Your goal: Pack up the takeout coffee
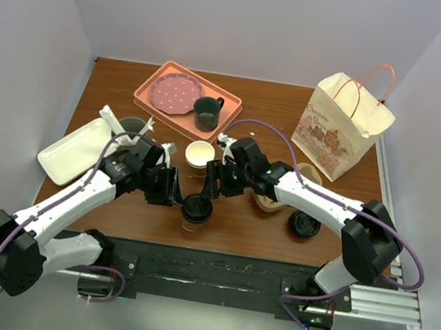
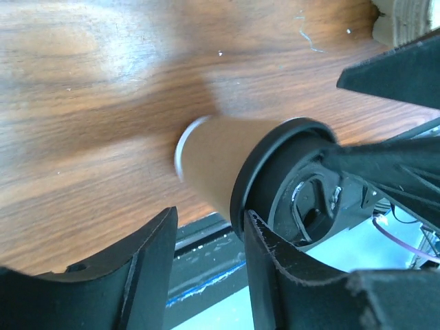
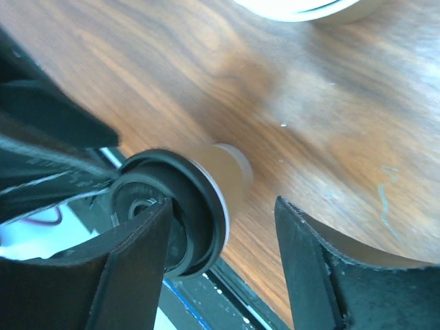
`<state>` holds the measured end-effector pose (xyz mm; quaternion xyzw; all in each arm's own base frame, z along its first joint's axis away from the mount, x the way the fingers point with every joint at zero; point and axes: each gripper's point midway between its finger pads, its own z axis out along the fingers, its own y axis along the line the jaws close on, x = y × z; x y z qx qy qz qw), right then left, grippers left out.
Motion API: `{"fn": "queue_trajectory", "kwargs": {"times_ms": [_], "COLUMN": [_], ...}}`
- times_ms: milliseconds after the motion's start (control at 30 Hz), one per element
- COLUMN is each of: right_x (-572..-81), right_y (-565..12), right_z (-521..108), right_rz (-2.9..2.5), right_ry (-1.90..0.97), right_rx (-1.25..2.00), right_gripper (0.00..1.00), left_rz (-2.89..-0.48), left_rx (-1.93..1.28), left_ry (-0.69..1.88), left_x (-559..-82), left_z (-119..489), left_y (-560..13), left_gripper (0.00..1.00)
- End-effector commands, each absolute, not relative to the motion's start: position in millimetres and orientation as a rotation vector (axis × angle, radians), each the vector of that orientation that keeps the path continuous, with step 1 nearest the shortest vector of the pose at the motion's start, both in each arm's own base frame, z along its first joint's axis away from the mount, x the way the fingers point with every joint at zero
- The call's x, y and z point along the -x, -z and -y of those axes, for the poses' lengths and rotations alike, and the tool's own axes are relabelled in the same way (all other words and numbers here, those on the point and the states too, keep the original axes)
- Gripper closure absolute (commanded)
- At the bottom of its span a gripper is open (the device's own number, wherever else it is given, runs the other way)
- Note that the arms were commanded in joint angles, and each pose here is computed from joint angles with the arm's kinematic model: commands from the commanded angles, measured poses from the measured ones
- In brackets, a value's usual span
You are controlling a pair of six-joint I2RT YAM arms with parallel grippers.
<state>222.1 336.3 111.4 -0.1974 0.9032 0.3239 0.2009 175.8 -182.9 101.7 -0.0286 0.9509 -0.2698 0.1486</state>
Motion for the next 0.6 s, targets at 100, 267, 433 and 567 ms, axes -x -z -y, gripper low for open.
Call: {"fn": "queue_trajectory", "kwargs": {"times_ms": [100,267,433,567], "right_x": [-227.2,-216.9,-208.7,-192.2], "right_y": [-145.3,-158.2,-164.8,-168.9], "right_z": [-323.6,-320.2,-321.5,-334.5], "right_rz": [-2.549,-2.480,-2.420,-2.403], "right_ry": [-0.867,-1.039,-1.111,-1.167], "right_rx": [0.275,-0.027,0.014,0.103], "right_gripper": [0.27,0.27,0.30,0.30], "left_rz": [-2.668,-2.673,-2.692,-2.680], "left_rx": [0.033,0.027,0.027,0.014], "left_ry": [0.728,0.706,0.713,0.687], "left_x": [-191.0,-189.8,-183.2,-188.5], "left_z": [182.5,179.2,178.0,176.6], "left_y": [-138.3,-132.5,-120.5,-119.8], "left_gripper": [0.50,0.50,0.50,0.50]}}
